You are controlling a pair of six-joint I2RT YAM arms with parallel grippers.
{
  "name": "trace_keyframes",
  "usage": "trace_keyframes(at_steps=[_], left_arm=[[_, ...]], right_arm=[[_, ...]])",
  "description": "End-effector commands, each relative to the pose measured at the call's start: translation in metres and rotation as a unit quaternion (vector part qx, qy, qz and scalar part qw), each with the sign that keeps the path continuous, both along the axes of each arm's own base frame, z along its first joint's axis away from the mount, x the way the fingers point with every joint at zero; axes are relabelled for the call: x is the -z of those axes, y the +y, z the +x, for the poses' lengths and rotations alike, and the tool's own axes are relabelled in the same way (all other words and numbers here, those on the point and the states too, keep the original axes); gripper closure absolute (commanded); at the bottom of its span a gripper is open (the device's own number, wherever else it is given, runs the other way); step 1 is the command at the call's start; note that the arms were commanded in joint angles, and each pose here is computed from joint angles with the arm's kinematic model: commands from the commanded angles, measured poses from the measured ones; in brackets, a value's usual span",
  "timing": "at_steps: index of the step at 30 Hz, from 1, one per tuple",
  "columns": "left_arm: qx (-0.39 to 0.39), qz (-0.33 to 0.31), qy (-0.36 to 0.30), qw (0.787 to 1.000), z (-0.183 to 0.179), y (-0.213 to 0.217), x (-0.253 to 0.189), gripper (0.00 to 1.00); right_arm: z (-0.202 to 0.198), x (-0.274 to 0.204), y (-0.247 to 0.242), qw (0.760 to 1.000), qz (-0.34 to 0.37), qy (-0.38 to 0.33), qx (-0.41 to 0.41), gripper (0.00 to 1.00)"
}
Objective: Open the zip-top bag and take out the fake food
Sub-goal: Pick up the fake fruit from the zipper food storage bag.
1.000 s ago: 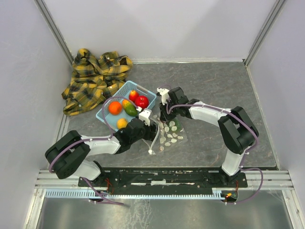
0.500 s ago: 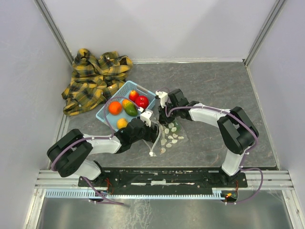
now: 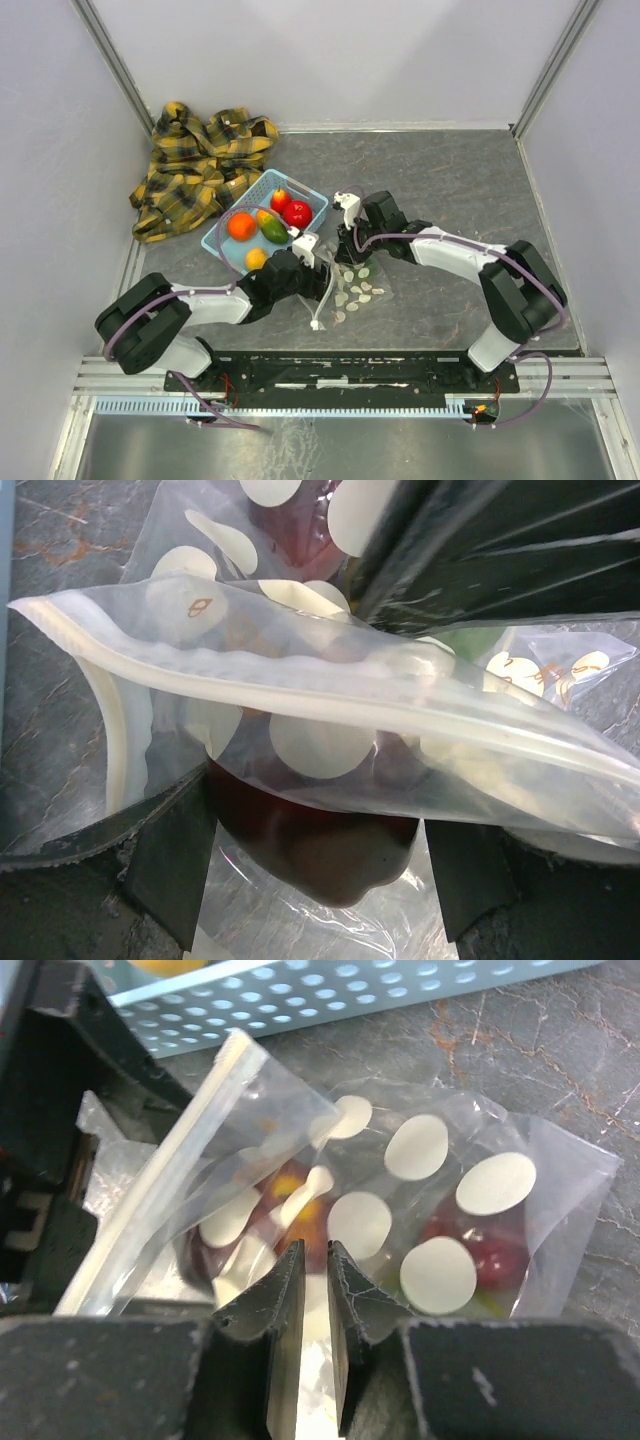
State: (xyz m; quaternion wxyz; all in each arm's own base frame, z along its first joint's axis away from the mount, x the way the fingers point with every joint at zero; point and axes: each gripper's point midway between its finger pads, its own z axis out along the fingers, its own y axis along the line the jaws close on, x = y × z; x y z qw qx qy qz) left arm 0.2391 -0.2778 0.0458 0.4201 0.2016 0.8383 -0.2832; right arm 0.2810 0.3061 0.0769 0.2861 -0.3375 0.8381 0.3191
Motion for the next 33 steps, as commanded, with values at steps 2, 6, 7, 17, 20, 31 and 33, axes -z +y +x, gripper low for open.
trace_keyframes(at_steps=[2,6,7,17,20,31,33], left_arm=[[-0.016,-0.027,-0.029,0.999,0.003,0.008,-0.021,0.43],[-0.011,-0.037,-0.033,0.999,-0.004,0.011,-0.027,0.57],[-0.011,-0.038,-0.033,0.999,-0.006,0.013,-0.028,0.58],[0.007,-0.052,-0.028,0.998,-0.019,0.015,-0.030,0.59],[0.012,-0.054,-0.028,0.998,-0.021,0.014,-0.030,0.59],[0.015,-0.052,-0.025,0.998,-0.022,0.014,-0.027,0.59],[0.014,-0.048,-0.023,0.998,-0.023,0.016,-0.025,0.59]], right_arm=[[-0.010,-0.030,-0.002,0.999,0.021,-0.021,0.013,0.77],[-0.012,-0.043,-0.012,0.998,0.033,-0.039,0.043,0.72],[-0.013,-0.051,-0.015,0.997,0.042,-0.049,0.048,0.70],[-0.002,-0.045,-0.056,0.984,0.062,-0.059,0.159,0.29],[0.012,-0.036,-0.058,0.982,0.053,-0.051,0.172,0.26],[0.033,-0.013,-0.025,0.987,0.071,-0.004,0.143,0.43],[0.033,-0.012,-0.025,0.987,0.073,-0.004,0.141,0.51]])
